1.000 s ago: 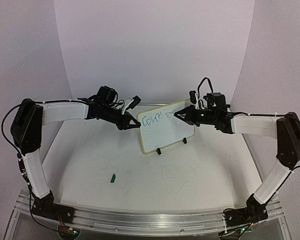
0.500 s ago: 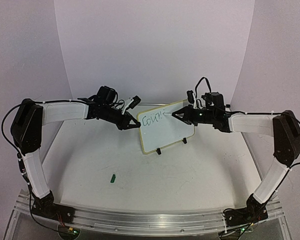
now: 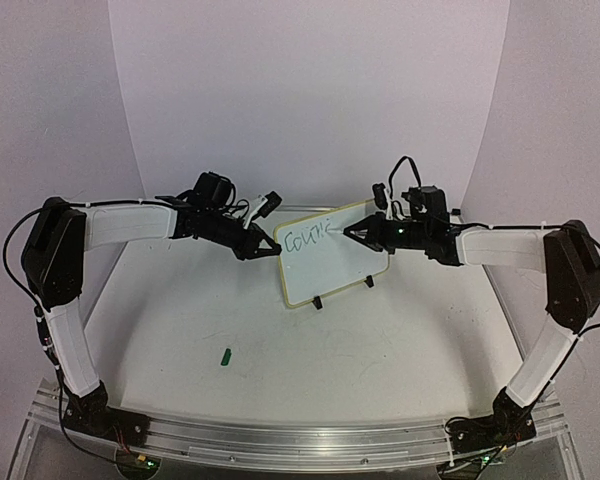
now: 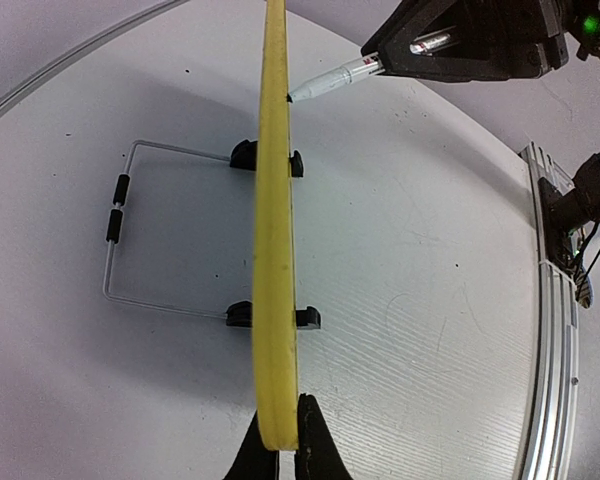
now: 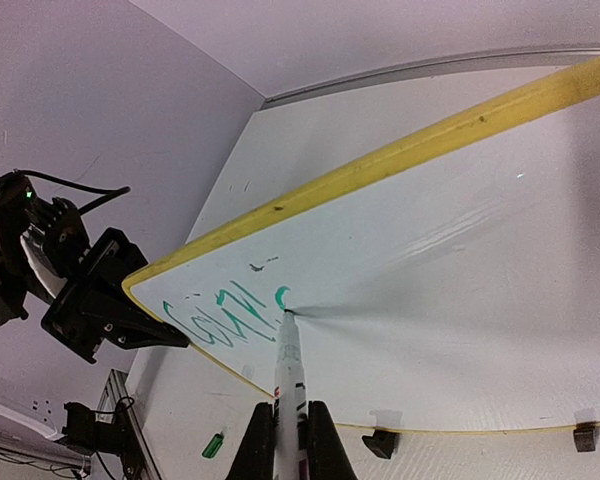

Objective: Write a sentence on the whiteboard

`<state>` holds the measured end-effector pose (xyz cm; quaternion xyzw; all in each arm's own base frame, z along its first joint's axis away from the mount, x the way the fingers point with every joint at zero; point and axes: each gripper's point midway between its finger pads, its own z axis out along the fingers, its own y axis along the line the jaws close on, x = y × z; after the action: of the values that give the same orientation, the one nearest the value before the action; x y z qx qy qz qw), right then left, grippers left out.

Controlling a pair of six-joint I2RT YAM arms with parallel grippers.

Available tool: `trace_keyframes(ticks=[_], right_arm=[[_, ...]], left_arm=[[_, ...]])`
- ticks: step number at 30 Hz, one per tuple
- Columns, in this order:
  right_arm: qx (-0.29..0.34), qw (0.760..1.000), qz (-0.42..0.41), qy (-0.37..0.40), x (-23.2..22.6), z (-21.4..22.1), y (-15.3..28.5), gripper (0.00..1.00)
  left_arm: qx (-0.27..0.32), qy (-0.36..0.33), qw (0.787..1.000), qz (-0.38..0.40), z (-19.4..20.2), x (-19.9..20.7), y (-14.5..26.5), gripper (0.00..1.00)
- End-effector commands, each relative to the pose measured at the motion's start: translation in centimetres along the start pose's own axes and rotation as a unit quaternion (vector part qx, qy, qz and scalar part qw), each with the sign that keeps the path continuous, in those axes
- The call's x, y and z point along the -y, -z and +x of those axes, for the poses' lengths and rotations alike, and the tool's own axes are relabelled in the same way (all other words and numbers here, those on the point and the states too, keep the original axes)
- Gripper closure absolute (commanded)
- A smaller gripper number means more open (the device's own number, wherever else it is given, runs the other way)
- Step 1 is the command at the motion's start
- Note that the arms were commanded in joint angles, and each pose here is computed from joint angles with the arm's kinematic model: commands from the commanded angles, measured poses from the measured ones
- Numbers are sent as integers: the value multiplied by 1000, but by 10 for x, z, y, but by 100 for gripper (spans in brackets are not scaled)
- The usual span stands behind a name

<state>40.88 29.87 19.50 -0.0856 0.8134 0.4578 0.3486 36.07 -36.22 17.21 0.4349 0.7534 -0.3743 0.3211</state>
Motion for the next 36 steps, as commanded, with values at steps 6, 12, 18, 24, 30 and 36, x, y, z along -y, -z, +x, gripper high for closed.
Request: trace_keyframes(ticks=[6, 12, 18, 24, 30, 36], right_arm=[[30, 999, 15, 13, -2, -18, 7, 100], [42, 999, 8, 17, -11, -29, 11, 100], [53, 998, 4, 20, -19, -37, 16, 100], [62, 998, -1, 24, -27, -45, 20, 100], [58, 998, -1, 21, -24, -43, 18, 100], [45, 999, 8, 14, -14, -30, 15, 100]], left_arm=[[-5, -9, 1000, 2, -2, 2, -4, 100], [-5, -10, 1000, 2, -3, 3, -4, 100], [-5, -10, 1000, 1, -3, 3, -4, 100], [-5, -11, 1000, 2, -4, 4, -4, 100], [-5, -13, 1000, 2, -4, 5, -4, 100], [-5, -13, 1000, 3, -4, 5, -4, 100]])
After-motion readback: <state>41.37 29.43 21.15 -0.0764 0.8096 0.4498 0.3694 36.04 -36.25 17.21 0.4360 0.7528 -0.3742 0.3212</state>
